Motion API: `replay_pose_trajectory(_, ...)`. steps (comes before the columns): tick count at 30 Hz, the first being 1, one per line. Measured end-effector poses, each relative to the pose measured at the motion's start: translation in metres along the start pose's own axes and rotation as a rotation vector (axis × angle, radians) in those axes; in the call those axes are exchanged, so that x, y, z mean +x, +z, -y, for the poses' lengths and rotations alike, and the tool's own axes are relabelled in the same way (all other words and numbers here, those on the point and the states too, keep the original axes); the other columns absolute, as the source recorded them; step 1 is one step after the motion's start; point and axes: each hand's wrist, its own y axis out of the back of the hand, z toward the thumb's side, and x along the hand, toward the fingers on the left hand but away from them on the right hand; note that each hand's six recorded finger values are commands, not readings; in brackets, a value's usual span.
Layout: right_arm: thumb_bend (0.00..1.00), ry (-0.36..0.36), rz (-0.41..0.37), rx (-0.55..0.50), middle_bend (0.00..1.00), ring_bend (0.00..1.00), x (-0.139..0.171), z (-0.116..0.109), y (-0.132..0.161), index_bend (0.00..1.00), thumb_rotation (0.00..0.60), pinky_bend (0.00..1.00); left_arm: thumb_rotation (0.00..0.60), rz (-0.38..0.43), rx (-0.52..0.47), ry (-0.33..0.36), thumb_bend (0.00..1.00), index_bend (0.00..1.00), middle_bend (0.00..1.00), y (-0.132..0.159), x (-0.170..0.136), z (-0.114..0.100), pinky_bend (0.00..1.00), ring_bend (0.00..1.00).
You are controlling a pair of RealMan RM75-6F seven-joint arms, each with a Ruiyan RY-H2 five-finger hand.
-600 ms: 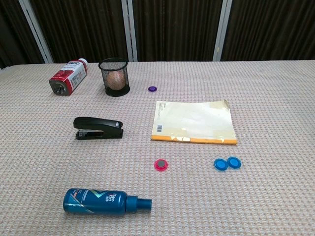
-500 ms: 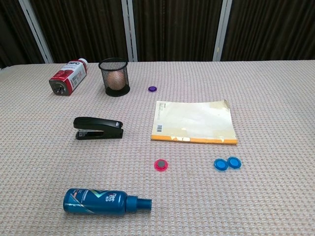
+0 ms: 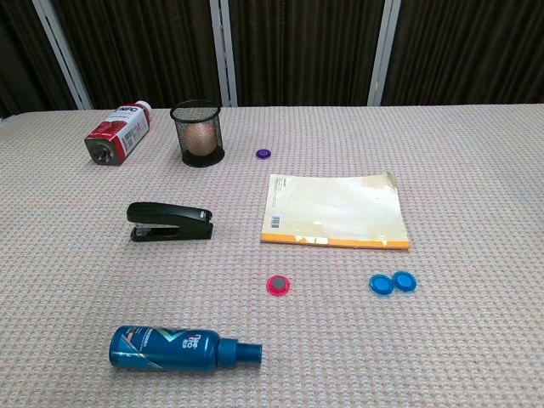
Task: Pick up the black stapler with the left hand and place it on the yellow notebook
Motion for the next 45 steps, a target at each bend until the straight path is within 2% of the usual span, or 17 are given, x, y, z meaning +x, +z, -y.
replay_pose_trajectory(4,0.08,-0.002,0.001,-0.005,0.00,0.00,0.000,-0.001,0.000,0.00,0.600,0.00,0.600,0.017,0.008,0.026,0.32,0.08,0.13,0.013,0.035,0.008,0.22,0.10)
replay_pose_trajectory(9,0.08,-0.003,-0.007,-0.017,0.00,0.00,0.000,-0.003,0.002,0.00,0.600,0.00,0.600,0.088,-0.004,0.054,0.32,0.12,0.16,0.048,0.074,0.012,0.22,0.12)
replay_pose_trajectory(12,0.08,-0.003,-0.020,-0.024,0.00,0.00,-0.001,-0.004,0.003,0.00,0.600,0.00,0.600,0.136,-0.005,0.045,0.32,0.13,0.18,0.072,0.089,0.017,0.23,0.14)
replay_pose_trajectory(17,0.09,0.001,-0.028,-0.043,0.00,0.00,-0.005,-0.005,0.002,0.00,0.600,0.00,0.600,0.202,-0.011,0.001,0.32,0.13,0.17,0.110,0.106,0.026,0.23,0.14)
replay_pose_trajectory(27,0.09,0.013,-0.016,-0.065,0.00,0.00,-0.022,-0.007,-0.005,0.00,0.600,0.00,0.600,0.225,0.061,-0.105,0.32,0.12,0.18,0.143,0.131,0.044,0.22,0.14)
replay_pose_trajectory(34,0.08,0.005,-0.025,-0.070,0.00,0.00,-0.022,-0.010,-0.004,0.00,0.600,0.00,0.600,0.247,0.039,-0.169,0.32,0.15,0.20,0.164,0.148,0.057,0.23,0.15)
replay_pose_trajectory(40,0.08,0.004,-0.021,-0.079,0.00,0.00,-0.020,-0.012,-0.007,0.00,0.600,0.00,0.600,0.302,0.026,-0.197,0.32,0.24,0.28,0.190,0.150,0.064,0.27,0.23)
replay_pose_trajectory(45,0.08,-0.001,-0.023,-0.081,0.00,0.00,-0.020,-0.013,-0.007,0.00,0.600,0.00,0.600,0.324,0.030,-0.208,0.35,0.46,0.46,0.206,0.151,0.071,0.38,0.37)
